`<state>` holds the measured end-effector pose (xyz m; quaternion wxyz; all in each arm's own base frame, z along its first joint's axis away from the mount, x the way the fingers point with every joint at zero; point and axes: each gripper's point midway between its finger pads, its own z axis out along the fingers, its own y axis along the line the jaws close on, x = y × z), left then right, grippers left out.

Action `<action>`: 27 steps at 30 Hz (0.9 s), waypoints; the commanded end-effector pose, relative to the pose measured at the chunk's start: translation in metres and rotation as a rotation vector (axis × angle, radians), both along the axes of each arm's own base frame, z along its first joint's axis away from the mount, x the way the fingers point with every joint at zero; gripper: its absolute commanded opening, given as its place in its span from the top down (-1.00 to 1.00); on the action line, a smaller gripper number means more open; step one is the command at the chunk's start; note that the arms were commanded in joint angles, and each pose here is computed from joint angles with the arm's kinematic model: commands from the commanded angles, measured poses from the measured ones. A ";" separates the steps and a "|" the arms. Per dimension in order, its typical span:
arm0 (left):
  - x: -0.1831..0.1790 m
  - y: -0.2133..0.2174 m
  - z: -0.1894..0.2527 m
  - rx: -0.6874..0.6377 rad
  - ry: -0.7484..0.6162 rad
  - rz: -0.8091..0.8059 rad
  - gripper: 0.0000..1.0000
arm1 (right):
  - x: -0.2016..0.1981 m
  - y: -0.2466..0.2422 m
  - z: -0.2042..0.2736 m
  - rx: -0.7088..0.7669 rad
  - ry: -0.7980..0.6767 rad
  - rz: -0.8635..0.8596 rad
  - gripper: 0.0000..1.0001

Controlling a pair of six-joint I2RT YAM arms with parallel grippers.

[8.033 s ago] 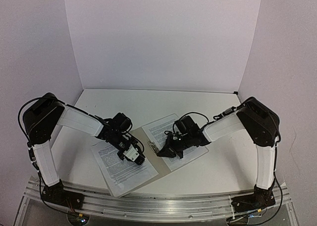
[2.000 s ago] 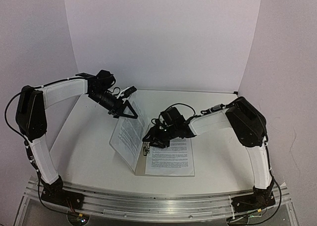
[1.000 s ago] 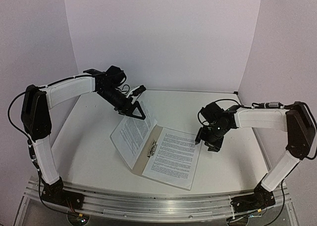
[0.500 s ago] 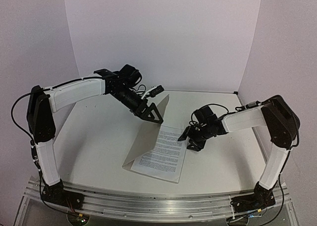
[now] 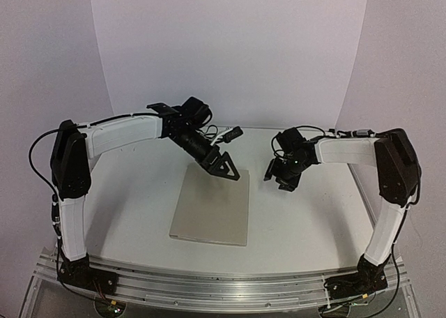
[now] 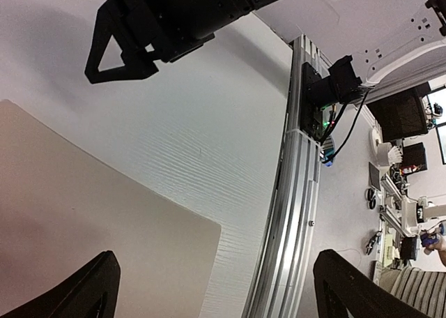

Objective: Put the files into the folder

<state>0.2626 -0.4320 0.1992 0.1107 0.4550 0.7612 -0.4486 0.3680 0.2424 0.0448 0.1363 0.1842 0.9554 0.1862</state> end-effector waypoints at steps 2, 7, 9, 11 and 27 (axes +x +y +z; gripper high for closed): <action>0.048 0.053 0.029 0.011 -0.163 0.130 -0.73 | -0.006 -0.025 0.043 -0.130 -0.053 0.075 -0.24; 0.101 0.156 -0.042 0.231 -0.101 0.387 -0.31 | -0.024 -0.027 0.036 -0.112 -0.016 0.078 -0.22; 0.091 0.177 -0.063 0.274 -0.123 0.396 -0.29 | -0.026 -0.028 0.034 -0.123 -0.017 0.090 -0.23; 0.073 0.188 -0.082 0.290 -0.131 0.393 -0.25 | -0.022 -0.030 0.036 -0.135 -0.034 0.094 -0.24; -0.001 0.180 -0.170 0.450 -0.136 0.266 -0.07 | -0.019 -0.030 0.047 -0.129 -0.070 0.092 -0.27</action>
